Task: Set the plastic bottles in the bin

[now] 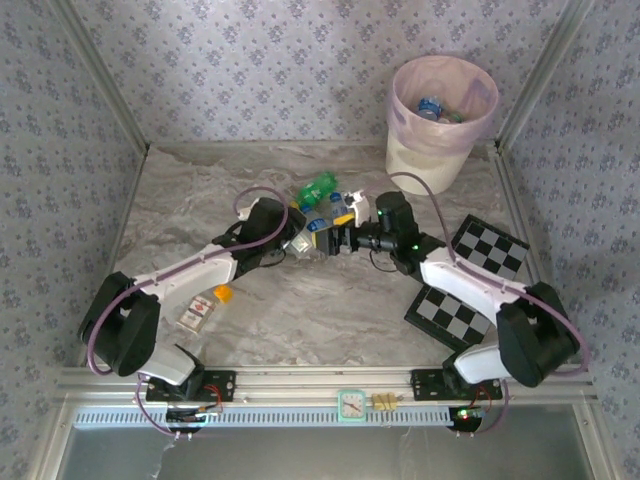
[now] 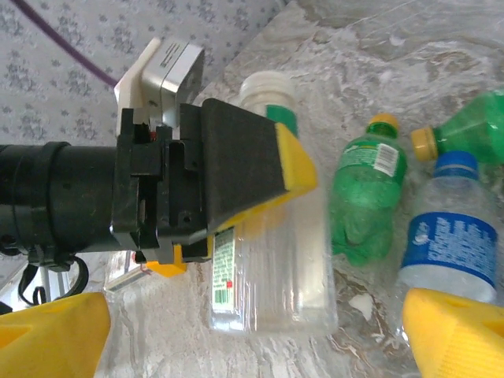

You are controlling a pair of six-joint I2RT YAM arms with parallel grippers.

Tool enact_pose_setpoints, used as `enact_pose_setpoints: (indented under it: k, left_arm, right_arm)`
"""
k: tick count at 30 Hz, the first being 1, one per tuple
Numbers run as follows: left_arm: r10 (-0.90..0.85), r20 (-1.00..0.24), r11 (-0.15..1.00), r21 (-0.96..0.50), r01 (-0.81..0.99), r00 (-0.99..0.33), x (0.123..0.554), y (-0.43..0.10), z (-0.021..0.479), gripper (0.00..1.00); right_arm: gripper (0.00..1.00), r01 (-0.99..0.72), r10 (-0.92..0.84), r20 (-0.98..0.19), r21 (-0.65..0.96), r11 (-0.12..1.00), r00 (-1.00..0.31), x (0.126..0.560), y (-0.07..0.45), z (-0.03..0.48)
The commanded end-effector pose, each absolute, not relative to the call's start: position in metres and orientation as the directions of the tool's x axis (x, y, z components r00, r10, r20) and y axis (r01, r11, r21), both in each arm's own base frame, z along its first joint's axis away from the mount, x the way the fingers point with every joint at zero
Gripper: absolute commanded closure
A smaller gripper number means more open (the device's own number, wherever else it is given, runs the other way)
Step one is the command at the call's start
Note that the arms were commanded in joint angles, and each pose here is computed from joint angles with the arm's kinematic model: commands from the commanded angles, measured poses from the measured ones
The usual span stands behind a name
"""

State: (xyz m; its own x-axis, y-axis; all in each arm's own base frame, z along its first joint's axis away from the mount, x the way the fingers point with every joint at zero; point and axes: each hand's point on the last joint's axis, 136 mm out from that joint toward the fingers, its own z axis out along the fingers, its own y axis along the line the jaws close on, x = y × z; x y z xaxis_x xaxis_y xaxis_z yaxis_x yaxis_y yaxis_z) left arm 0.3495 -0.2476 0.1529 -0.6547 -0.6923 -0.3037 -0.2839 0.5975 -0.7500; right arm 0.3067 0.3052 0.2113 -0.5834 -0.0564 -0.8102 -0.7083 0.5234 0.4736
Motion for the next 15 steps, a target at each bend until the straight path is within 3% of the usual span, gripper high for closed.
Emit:
enact_pose_setpoints:
  k: [1,15]
  left_arm:
    - [-0.648,-0.334,0.561,-0.817,-0.132,-0.684,0.351,-0.262,0.189,0.56]
    - [-0.649,-0.336,0.46,-0.888,0.0,-0.682,0.345,-0.265,0.222,0.56]
  right_arm:
    - [0.04,-0.745,-0.101,-0.812,0.468,0.476,-0.575,0.306,0.322,0.213]
    - [0.07,-0.731,-0.125,-0.783,0.493,0.471,-0.609,0.314,0.337,0.195]
